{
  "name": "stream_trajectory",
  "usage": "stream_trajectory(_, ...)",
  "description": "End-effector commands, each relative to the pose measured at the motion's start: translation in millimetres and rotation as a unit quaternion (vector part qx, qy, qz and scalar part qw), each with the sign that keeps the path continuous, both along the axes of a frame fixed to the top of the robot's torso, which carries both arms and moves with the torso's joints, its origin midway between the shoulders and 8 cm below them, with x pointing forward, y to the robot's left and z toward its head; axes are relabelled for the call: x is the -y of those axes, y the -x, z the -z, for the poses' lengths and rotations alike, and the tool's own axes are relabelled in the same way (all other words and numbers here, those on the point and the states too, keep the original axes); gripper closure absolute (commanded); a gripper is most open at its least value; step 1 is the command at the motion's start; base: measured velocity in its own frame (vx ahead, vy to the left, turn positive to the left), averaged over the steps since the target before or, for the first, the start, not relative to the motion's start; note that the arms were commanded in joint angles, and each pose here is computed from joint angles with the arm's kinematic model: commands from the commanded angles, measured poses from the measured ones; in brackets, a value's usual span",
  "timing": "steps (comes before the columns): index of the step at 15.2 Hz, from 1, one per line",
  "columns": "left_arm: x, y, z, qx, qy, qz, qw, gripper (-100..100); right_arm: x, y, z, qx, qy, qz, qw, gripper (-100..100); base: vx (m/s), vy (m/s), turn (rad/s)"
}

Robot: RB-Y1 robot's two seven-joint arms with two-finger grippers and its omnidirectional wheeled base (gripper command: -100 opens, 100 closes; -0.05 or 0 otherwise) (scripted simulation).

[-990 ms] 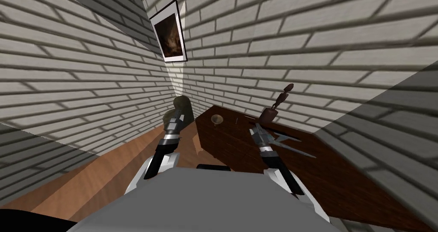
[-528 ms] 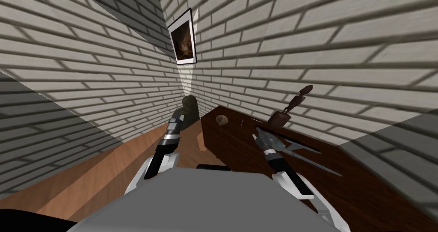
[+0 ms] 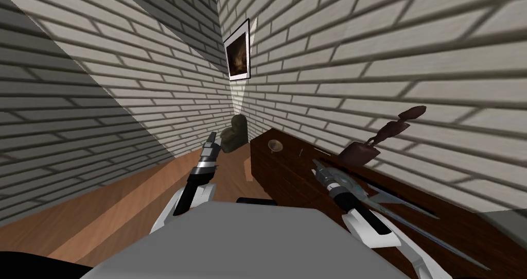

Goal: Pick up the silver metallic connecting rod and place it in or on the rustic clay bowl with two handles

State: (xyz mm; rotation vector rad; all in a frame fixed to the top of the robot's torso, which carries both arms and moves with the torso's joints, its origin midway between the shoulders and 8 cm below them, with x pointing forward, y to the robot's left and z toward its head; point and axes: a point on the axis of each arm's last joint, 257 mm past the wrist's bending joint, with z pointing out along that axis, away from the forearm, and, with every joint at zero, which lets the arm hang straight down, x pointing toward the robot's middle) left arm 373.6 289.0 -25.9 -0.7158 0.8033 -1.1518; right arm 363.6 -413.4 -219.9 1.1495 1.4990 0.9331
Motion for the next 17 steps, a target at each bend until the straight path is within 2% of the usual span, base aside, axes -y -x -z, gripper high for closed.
stream_trajectory(1,0.0,0,0,0.000,0.000,0.000,1.0000,0,24,7,13,-0.037,0.018,0.014,0.9990,-100,0.007,0.002,0.284)
stream_trajectory(3,0.0,0,0,0.000,0.000,0.000,1.0000,0,26,6,13,-0.044,0.029,0.009,0.9986,-100,0.007,0.000,0.146)
stream_trajectory(4,-0.1,0,0,0.000,0.000,0.000,1.0000,0,45,13,23,-0.073,0.041,0.022,0.9963,-100,0.006,0.007,0.237)
stream_trajectory(5,0.0,0,0,0.000,0.000,0.000,1.0000,0,46,13,22,-0.074,0.046,0.018,0.9960,-100,0.007,0.004,0.233)
stream_trajectory(6,0.0,0,0,0.000,0.000,0.000,1.0000,0,64,21,32,-0.101,0.055,0.033,0.9928,-100,0.010,0.006,0.343)
stream_trajectory(8,0.0,0,0,0.000,0.000,0.000,1.0000,0,65,19,30,-0.103,0.063,0.028,0.9923,-100,0.010,-0.001,0.189)
stream_trajectory(9,-0.1,0,0,0.000,0.000,0.000,1.0000,0,85,27,37,-0.132,0.077,0.039,0.9875,-100,0.010,0.006,0.288)
stream_trajectory(10,0.0,0,0,0.000,0.000,0.000,1.0000,0,85,26,36,-0.132,0.080,0.037,0.9873,-100,0.011,0.002,0.284)
stream_trajectory(11,0.0,0,0,0.000,0.000,0.000,1.0000,0,103,35,42,-0.156,0.089,0.050,0.9824,-100,0.012,0.002,0.276)
stream_trajectory(12,0.0,0,0,0.000,0.000,0.000,1.0000,0,104,34,41,-0.160,0.095,0.048,0.9813,-100,0.012,0.000,0.241)
stream_trajectory(13,0.0,0,0,0.000,0.000,0.000,1.0000,0,121,43,46,-0.182,0.103,0.060,0.9760,-100,0.015,0.003,0.316)
stream_trajectory(14,0.0,0,0,0.000,0.000,0.000,1.0000,0,123,42,46,-0.188,0.110,0.058,0.9742,-100,0.015,-0.002,0.274)
stream_trajectory(15,0.0,0,0,0.000,0.000,0.000,1.0000,0,139,51,50,-0.208,0.117,0.070,0.9685,-100,0.016,0.002,0.351)
stream_trajectory(16,0.0,0,0,0.000,0.000,0.000,1.0000,0,142,51,50,-0.215,0.124,0.069,0.9662,-100,0.015,-0.002,0.269)
stream_trajectory(17,0.0,0,0,0.000,0.000,0.000,1.0000,0,157,60,53,-0.236,0.131,0.080,0.9594,-100,0.018,0.002,0.308)
